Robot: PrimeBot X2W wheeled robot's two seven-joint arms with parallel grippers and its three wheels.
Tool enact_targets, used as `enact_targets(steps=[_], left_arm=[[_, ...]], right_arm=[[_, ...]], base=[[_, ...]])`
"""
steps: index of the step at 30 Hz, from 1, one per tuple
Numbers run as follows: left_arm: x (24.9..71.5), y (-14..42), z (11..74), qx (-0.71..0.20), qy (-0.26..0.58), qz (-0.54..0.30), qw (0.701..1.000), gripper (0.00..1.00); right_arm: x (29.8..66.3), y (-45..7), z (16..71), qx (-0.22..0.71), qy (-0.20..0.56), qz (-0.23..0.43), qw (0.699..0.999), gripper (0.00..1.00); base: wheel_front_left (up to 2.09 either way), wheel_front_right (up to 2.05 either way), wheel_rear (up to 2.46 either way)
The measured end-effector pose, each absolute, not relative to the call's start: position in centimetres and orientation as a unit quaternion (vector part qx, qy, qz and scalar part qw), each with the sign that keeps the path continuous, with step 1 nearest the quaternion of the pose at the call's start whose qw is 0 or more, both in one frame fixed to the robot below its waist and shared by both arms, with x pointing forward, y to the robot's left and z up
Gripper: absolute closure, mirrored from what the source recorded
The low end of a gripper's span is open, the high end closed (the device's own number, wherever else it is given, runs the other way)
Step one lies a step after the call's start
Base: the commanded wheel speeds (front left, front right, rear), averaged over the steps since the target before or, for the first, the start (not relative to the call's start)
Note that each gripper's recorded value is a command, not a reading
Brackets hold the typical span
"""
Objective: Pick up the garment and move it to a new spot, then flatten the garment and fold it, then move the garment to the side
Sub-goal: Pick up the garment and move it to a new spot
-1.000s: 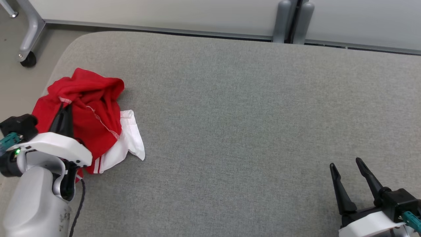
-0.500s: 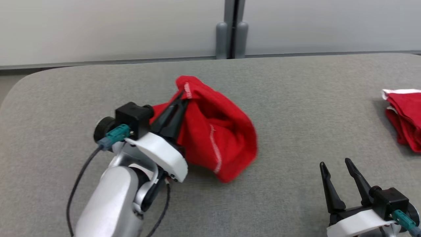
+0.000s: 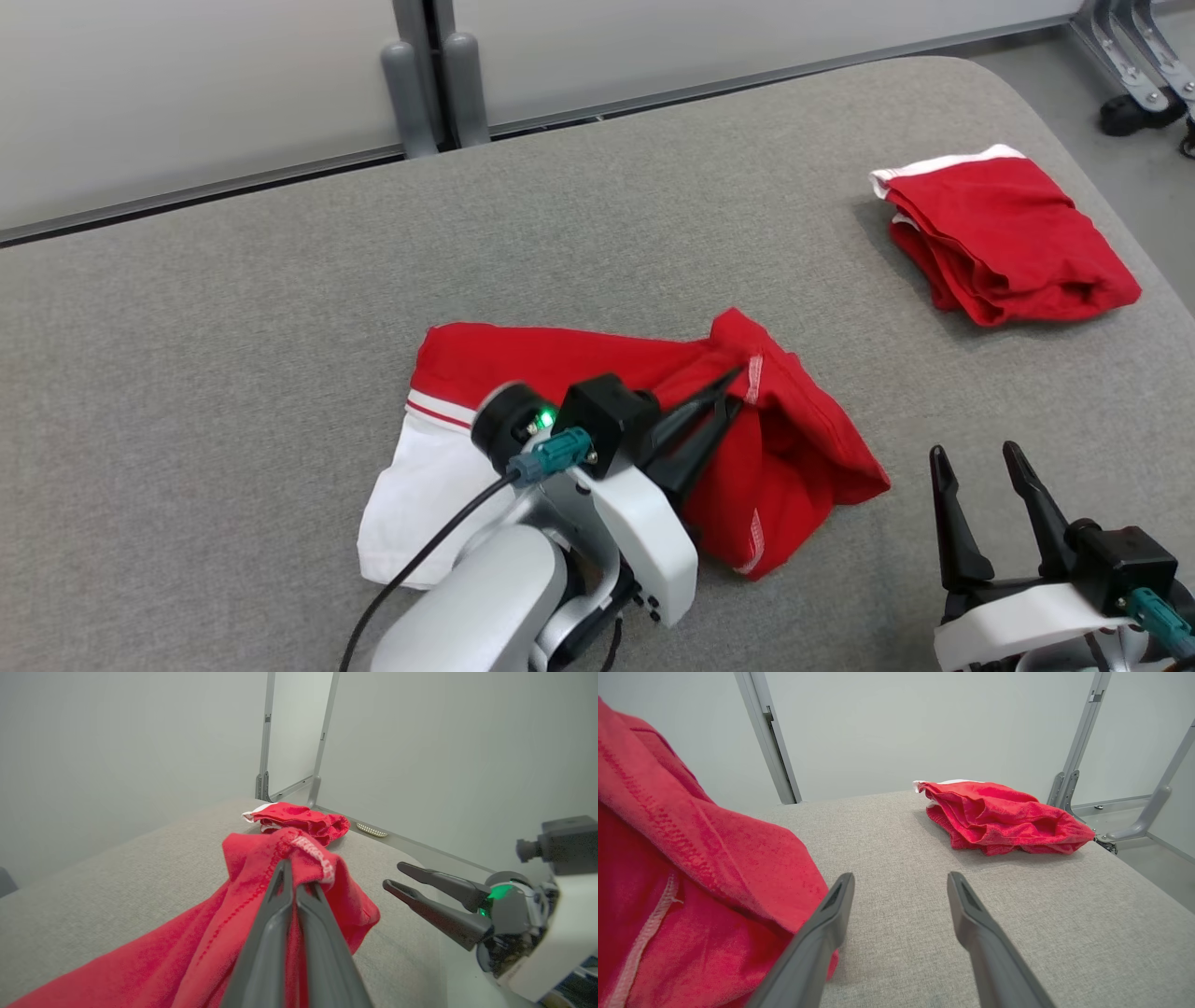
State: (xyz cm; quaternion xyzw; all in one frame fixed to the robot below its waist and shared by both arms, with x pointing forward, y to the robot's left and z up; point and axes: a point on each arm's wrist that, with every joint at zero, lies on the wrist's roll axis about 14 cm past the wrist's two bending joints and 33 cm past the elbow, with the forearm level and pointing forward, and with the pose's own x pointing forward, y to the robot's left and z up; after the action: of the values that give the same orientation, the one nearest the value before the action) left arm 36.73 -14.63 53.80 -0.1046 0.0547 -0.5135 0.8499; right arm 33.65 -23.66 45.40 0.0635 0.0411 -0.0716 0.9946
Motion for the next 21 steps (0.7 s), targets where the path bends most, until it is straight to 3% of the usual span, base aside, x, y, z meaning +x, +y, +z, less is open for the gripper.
enact_targets(steps=[1,2,7,10,15,21], left_arm=[[36.1,-15.1,52.9,-0.120,0.073,-0.521,0.842,0.53],[35.3,-15.5,51.6,-0.126,0.098,-0.528,0.834,0.00],[32.1,-15.6,47.4,-0.149,0.180,-0.535,0.812,0.00],[31.8,-15.1,46.9,-0.158,0.186,-0.526,0.815,0.00],[33.5,-12.2,47.6,-0.180,0.137,-0.470,0.853,0.00],[35.6,-4.6,47.8,-0.179,0.086,-0.333,0.922,0.00]], right_arm=[[33.4,-24.0,45.3,0.063,0.043,-0.078,0.994,0.00],[33.2,-24.3,45.2,0.064,0.045,-0.084,0.993,0.00],[32.7,-24.7,44.8,0.070,0.050,-0.094,0.992,0.00],[32.6,-24.7,44.6,0.072,0.052,-0.093,0.992,0.00],[32.7,-24.2,45.2,0.065,0.042,-0.082,0.994,0.00],[31.9,-24.2,46.7,0.050,0.018,-0.078,0.996,0.00]], base=[[0.00,0.00,0.00],[0.00,0.00,0.00],[0.00,0.00,0.00],[0.00,0.00,0.00],[0.00,0.00,0.00],[0.00,0.00,0.00]])
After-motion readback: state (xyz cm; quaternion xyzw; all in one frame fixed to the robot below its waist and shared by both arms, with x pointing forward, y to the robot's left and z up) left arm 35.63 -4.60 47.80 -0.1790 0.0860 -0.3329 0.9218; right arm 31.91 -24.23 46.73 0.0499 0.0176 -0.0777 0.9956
